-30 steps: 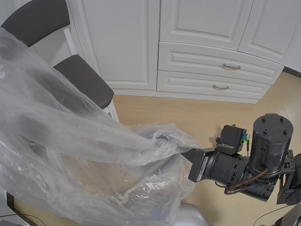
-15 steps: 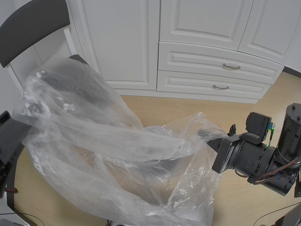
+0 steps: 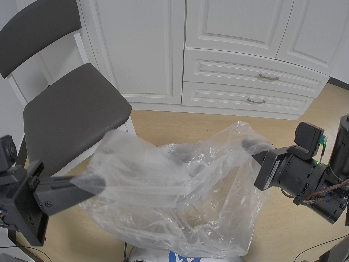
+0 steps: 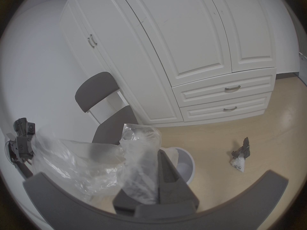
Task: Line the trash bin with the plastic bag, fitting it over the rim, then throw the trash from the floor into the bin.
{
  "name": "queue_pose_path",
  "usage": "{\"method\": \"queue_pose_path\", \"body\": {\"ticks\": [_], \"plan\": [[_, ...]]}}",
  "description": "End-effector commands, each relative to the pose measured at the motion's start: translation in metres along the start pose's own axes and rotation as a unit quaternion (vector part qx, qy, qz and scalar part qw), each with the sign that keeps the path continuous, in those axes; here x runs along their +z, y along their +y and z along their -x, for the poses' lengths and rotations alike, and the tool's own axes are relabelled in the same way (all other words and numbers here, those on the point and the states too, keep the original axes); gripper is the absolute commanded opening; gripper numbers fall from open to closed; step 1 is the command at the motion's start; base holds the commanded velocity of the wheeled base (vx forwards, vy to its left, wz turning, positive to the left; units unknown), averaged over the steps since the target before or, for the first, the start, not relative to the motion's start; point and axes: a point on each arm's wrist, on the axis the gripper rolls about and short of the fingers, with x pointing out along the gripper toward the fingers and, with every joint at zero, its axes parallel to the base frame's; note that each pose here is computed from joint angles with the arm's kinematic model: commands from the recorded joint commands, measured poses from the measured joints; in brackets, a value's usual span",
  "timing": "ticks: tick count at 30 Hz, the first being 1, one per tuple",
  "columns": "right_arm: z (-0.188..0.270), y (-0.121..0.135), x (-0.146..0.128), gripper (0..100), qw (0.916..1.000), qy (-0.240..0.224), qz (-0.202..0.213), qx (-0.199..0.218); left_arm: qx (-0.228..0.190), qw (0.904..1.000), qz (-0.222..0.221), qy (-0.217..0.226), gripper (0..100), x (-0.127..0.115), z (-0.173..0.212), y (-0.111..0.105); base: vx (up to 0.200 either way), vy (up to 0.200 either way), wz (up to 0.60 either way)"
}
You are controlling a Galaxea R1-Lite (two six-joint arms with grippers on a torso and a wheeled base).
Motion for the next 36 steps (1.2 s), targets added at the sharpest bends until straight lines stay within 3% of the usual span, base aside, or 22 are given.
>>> {"method": "queue_pose_path", "body": {"ticks": [1, 4, 8, 10, 11, 12, 18, 27, 32, 36], "plan": [[0.007, -0.004, 0.002, 0, 0.9997, -0.01, 0.019, -0.013, 0.02, 0.9986, -0.009, 0.048, 0, 0.01, 0.002, -0.005, 0.0, 0.0, 0.0], [0.007, -0.006, 0.0, 0, 0.9992, -0.009, 0.031, -0.023, 0.038, 0.9961, -0.021, 0.077, 0, 0.008, 0.004, -0.004, 0.0, 0.0, 0.0], [0.014, -0.013, 0.003, 0, 0.9958, -0.024, 0.067, -0.057, 0.116, 0.985, -0.073, 0.105, 0, 0.005, 0.005, 0.0, 0.0, 0.0, 0.0], [0.02, -0.015, 0.008, 0, 0.9946, -0.033, 0.08, -0.058, 0.162, 0.9734, -0.124, 0.104, 0, 0.006, 0.008, -0.001, 0.0, 0.0, 0.0], [0.02, -0.015, 0.008, 0, 0.9946, -0.033, 0.08, -0.058, 0.162, 0.9734, -0.124, 0.104, 0, 0.006, 0.008, -0.001, 0.0, 0.0, 0.0], [0.027, -0.018, 0.009, 0, 0.9945, -0.036, 0.082, -0.054, 0.191, 0.966, -0.142, 0.099, 0, 0.006, 0.012, -0.001, 0.0, 0.0, 0.0], [0.037, -0.029, 0.013, 0, 0.9921, -0.033, 0.109, -0.054, 0.213, 0.961, -0.144, 0.102, 0, 0.006, 0.013, 0.0, 0.0, 0.0, 0.0], [0.034, -0.036, -0.008, 0, 0.9851, 0.005, 0.158, -0.068, 0.22, 0.9557, -0.15, 0.125, 0, -0.001, 0.01, 0.005, 0.0, 0.0, 0.0], [0.042, -0.047, -0.02, 0, 0.9715, 0.021, 0.221, -0.082, 0.266, 0.9377, -0.171, 0.144, 0, -0.004, 0.011, 0.008, 0.0, 0.0, 0.0], [0.044, -0.053, -0.023, 0, 0.9633, 0.027, 0.247, -0.101, 0.281, 0.931, -0.181, 0.146, 0, -0.005, 0.012, 0.009, 0.0, 0.0, 0.0]]}}
